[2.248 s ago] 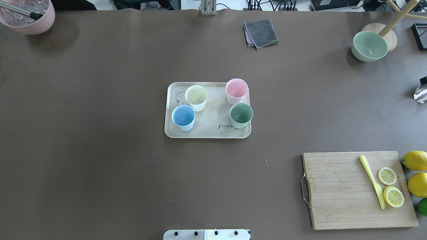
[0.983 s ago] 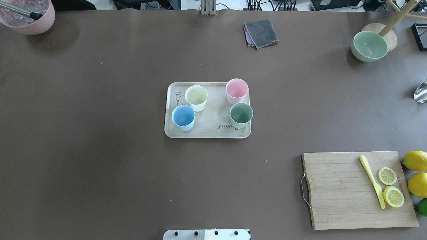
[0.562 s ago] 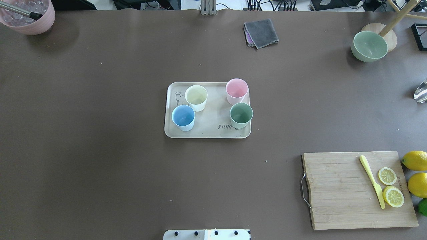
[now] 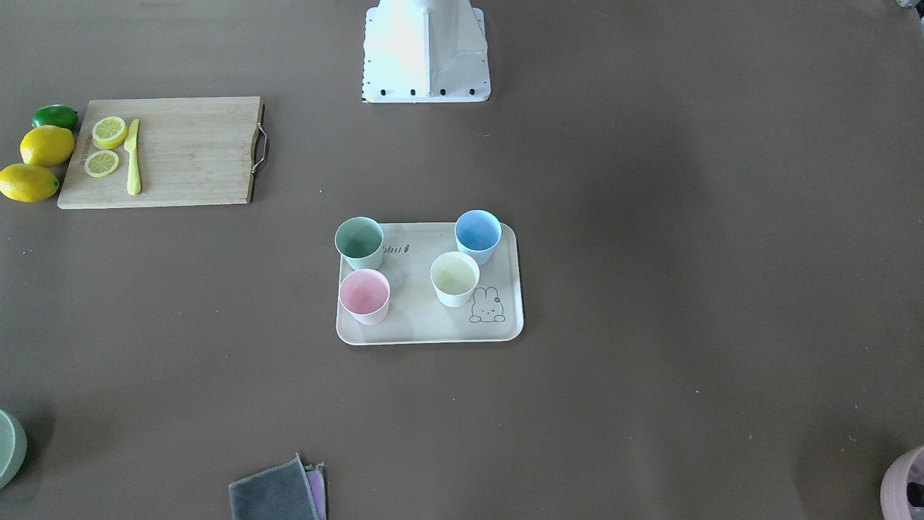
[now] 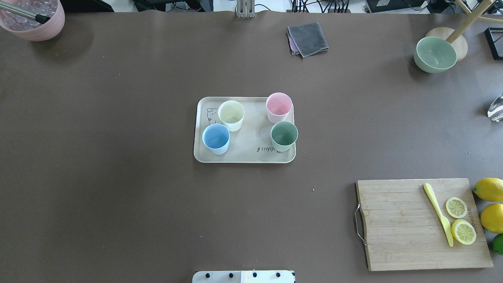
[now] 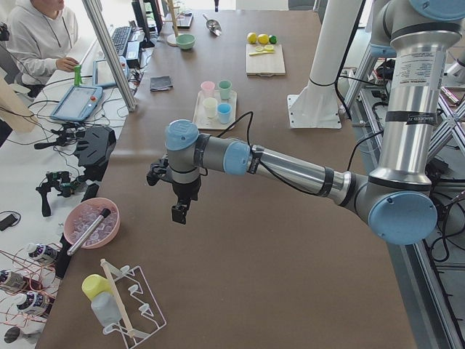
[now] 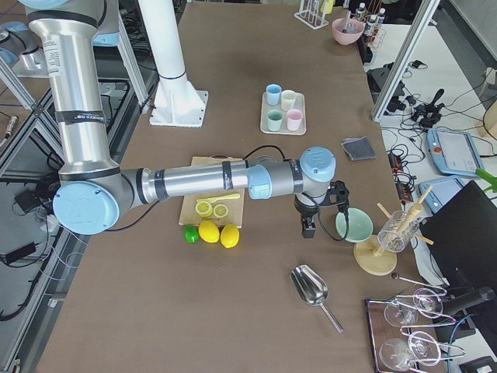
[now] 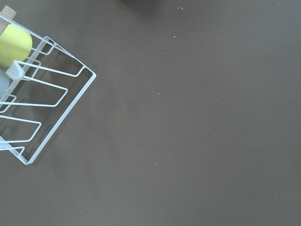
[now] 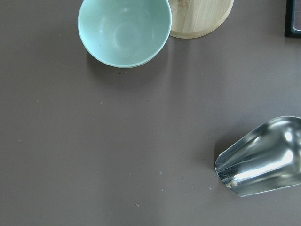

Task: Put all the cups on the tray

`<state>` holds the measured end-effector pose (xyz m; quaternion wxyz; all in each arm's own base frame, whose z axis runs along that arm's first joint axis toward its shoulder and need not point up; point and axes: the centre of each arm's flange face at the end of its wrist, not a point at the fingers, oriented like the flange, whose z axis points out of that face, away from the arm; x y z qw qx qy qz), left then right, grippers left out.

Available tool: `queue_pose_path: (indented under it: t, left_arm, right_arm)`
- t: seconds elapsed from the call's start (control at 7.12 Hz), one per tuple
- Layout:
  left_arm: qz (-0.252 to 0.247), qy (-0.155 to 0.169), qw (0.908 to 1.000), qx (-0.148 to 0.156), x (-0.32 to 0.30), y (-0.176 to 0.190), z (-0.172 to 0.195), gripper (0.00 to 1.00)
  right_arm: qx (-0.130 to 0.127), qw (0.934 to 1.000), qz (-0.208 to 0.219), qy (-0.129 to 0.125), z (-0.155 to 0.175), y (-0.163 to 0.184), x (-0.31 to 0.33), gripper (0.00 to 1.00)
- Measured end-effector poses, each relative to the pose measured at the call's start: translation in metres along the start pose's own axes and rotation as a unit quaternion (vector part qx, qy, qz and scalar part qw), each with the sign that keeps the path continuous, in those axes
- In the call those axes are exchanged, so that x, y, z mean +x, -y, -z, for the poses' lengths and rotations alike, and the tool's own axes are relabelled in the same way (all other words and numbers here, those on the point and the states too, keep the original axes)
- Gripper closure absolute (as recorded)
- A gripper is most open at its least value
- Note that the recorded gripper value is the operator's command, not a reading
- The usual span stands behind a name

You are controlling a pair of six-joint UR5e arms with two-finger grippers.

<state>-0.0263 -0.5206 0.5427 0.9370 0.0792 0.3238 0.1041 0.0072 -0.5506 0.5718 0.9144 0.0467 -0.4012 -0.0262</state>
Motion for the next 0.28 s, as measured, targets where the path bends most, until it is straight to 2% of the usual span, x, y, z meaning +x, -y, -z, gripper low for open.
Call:
queue_pose_path:
  t: [0.28]
  left_arm:
    - [0.008,-0.001,0.9999,-0.011,-0.0092,-0.0008,-0.0119,0.02]
  right_arm:
    - [-0.001,1.0,0.0,0.0,-0.0015,0.0009,-0.0003,0.0]
